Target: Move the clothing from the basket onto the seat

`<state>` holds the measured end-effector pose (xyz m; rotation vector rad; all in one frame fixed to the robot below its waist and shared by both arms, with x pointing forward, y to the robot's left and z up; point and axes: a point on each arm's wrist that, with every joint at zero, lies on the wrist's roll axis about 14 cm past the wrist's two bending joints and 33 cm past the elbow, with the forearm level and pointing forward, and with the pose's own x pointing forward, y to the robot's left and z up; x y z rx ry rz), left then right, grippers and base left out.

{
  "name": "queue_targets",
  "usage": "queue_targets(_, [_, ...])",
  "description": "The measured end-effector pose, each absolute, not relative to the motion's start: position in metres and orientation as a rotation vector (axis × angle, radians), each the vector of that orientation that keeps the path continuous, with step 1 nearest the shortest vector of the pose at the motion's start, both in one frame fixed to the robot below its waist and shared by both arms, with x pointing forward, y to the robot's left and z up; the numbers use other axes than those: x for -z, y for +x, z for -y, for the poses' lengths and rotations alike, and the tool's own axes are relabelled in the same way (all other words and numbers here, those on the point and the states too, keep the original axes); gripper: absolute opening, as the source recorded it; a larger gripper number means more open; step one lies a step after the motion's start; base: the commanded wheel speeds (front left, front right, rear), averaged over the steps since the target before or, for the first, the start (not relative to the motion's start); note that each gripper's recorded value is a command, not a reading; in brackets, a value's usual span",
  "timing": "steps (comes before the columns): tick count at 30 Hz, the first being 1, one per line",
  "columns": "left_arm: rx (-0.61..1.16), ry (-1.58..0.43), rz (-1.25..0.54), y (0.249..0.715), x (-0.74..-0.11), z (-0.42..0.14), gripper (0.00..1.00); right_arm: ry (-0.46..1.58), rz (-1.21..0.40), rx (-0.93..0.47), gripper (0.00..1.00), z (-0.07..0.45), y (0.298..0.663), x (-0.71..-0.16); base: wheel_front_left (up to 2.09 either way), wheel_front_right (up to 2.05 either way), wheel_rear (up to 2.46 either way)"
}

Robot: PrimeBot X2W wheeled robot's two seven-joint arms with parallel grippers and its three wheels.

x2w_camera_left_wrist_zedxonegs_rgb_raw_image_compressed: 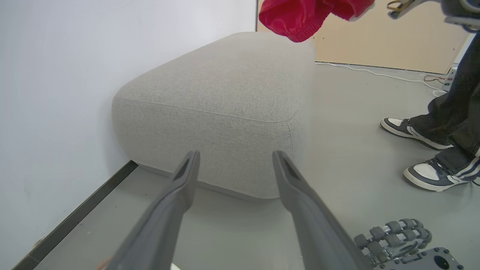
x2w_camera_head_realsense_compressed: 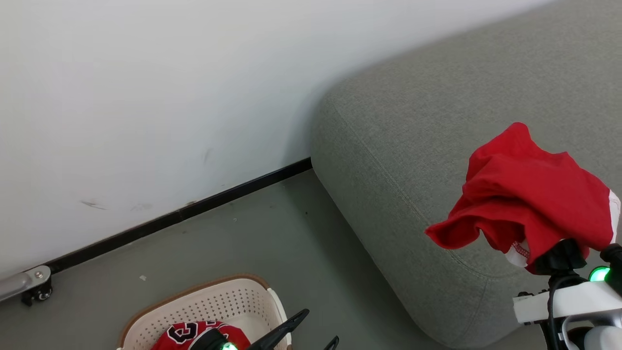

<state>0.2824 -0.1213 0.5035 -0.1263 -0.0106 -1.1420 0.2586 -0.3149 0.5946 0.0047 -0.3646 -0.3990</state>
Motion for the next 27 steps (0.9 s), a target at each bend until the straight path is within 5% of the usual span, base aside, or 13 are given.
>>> queue_targets(27, [1.186,-0.132,-0.002,0.290,-0.497,0.138,1.00,0.051,0.321,0.570,0.00,0.355,0.221,-0.576,0.00,0.00,0.00])
